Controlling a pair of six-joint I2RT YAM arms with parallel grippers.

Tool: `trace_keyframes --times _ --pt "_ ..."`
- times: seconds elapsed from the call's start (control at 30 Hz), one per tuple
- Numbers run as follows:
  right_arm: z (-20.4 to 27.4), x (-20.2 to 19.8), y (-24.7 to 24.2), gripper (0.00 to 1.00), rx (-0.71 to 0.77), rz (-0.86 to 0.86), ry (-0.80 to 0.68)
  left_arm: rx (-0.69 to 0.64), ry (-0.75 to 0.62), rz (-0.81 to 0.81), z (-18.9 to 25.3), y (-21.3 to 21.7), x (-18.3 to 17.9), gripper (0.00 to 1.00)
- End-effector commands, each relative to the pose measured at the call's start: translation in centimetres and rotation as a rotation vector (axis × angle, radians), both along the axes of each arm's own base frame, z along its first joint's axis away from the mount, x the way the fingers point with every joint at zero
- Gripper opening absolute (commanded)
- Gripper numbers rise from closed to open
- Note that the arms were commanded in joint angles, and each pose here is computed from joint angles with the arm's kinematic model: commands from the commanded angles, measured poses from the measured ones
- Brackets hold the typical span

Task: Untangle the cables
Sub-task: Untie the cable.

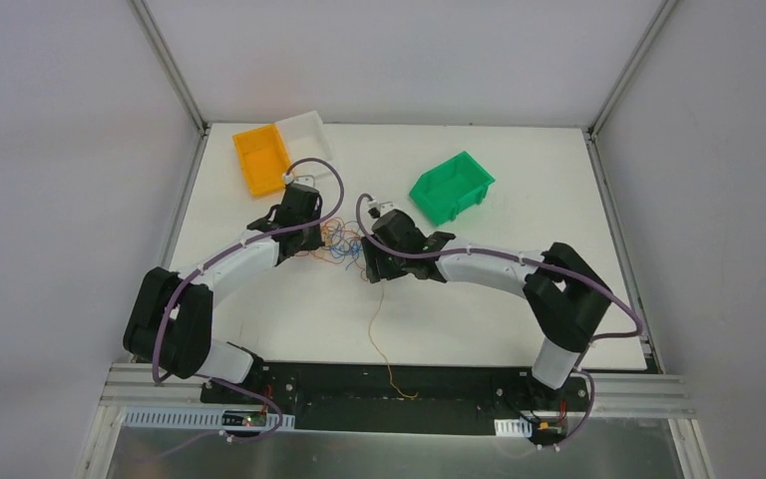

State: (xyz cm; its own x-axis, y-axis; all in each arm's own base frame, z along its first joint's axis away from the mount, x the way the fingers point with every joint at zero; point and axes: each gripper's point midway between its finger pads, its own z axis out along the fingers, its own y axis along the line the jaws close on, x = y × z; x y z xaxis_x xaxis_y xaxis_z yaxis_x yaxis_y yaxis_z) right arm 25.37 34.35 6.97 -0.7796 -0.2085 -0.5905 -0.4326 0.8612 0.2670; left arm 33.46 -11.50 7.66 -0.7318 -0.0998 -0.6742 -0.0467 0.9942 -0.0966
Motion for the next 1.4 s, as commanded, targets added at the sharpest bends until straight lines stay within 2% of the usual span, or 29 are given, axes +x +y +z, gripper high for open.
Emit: trace_keyframes --times 0.0,0.2,0.27,0.3,0.37,0.4,0.43,0.57,0.73,0.9,1.03,1.1,1.27,1.37 --pt "-0.8 1.2 1.0 0.59 -0.072 -0.027 -0.074 -0.021 -0.038 -0.025 1.2 -0.6 0.0 0.0" --pt "-3.0 1.4 0.8 0.51 -0.149 -0.067 -0.089 -0.015 -0.043 -0.021 1.3 -0.4 0.1 0.0" --pt "-3.6 1.6 0.4 0.4 -0.171 -0.091 -0.094 -0.009 -0.042 -0.018 1.2 -0.3 0.1 0.0" --pt "-3.5 1.8 0.1 0.26 -0.181 -0.108 -0.104 -0.004 -0.043 -0.015 1.2 -0.2 0.1 0.0" --pt "-2.7 2.2 -1.1 0.09 -0.191 -0.156 -0.134 0.011 -0.046 -0.006 1.1 0.1 0.2 0.0" --pt "-2.2 2.1 -1.8 0.02 -0.192 -0.175 -0.156 0.017 -0.049 -0.003 1.2 0.2 0.2 0.0" --pt "-1.3 2.2 -2.6 0.0 -0.182 -0.2 -0.182 0.025 -0.05 0.004 1.1 0.4 0.2 0.0" --pt "3.0 3.0 -7.1 0.0 -0.14 -0.33 -0.268 0.048 -0.059 0.032 1.2 1.1 0.3 0.0" --pt "7.0 4.6 -15.7 0.0 -0.042 -0.578 -0.276 0.082 -0.056 0.064 0.9 1.9 0.4 0.0" --pt "10.8 5.6 -24.8 0.0 0.043 -0.853 -0.353 0.143 -0.053 0.129 0.6 3.4 0.4 0.0" --pt "13.1 5.2 -29.7 0.0 0.079 -0.997 -0.369 0.179 -0.048 0.183 0.5 4.4 0.3 0.0" --pt "13.9 5.1 -30.3 0.0 0.111 -1.0 -0.366 0.179 -0.046 0.193 0.5 4.5 0.4 0.0" --pt "16.1 5.4 -27.4 0.0 0.179 -0.832 -0.325 0.089 -0.042 0.082 1.0 2.1 0.4 0.0" --pt "17.9 6.0 -26.7 0.0 0.202 -0.807 -0.325 0.099 -0.06 0.098 1.2 2.6 0.3 0.0"
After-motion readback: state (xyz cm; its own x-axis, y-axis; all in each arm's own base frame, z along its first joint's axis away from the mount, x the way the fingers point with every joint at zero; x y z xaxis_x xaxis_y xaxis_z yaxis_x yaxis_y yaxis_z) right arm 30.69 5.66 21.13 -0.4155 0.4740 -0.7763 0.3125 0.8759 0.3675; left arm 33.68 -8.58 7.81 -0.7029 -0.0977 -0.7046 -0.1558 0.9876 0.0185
